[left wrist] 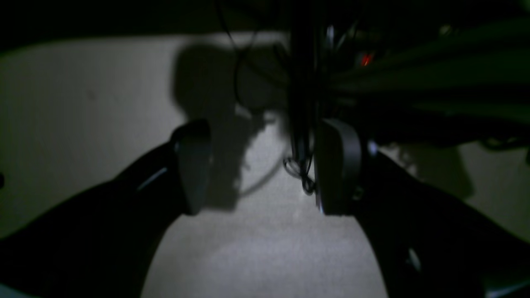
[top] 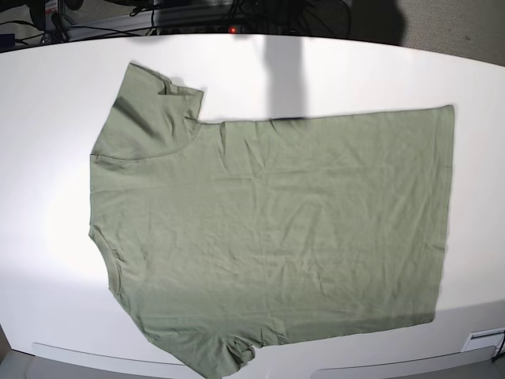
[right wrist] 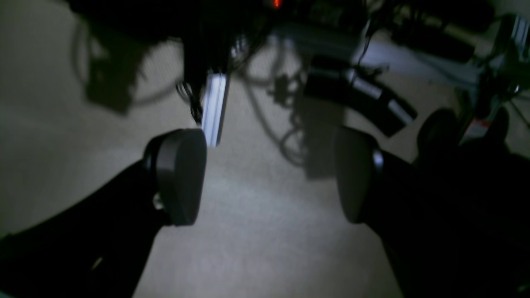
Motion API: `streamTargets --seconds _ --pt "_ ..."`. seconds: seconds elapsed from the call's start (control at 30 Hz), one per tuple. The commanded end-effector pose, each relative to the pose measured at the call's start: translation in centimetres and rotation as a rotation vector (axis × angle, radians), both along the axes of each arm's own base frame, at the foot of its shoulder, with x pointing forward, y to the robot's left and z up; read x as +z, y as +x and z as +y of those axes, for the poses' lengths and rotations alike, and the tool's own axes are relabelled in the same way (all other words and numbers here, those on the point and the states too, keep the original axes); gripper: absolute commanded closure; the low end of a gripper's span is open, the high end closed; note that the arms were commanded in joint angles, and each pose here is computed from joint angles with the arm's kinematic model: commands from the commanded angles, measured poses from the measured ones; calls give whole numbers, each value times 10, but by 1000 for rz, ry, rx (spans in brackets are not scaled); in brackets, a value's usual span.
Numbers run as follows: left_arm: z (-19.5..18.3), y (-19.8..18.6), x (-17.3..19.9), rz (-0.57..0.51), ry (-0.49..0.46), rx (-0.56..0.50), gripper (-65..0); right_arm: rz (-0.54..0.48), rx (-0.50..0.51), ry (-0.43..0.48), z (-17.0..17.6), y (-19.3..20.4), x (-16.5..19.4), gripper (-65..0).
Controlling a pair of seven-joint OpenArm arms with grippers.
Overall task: Fold the T-shirt properly
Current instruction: 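Move both grippers down to the shirt's shoulder corners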
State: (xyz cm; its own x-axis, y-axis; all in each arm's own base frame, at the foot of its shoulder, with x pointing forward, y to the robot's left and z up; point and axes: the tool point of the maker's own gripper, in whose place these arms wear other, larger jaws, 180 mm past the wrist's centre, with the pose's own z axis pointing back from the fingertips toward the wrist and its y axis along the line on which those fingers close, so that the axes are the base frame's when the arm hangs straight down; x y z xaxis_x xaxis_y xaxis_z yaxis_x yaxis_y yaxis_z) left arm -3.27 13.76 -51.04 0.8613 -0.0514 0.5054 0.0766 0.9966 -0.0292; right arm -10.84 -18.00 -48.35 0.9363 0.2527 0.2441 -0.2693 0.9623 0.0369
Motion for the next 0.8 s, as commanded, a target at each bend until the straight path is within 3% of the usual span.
streamTargets --seconds 0.0,0.23,0.4,0.77 --pt "-2 -5 11 -12 -5 -1 -391 -11 1 7 1 0 8 -473" --pt "-14 20 61 -130 -45 -10 -391 -141 -1 30 7 46 34 -473" --pt "-7 52 87 -230 -38 -77 -391 -237 60 55 11 82 55 -473" --pt "-8 65 99 -274 -43 -90 -391 -378 151 78 30 126 91 -473"
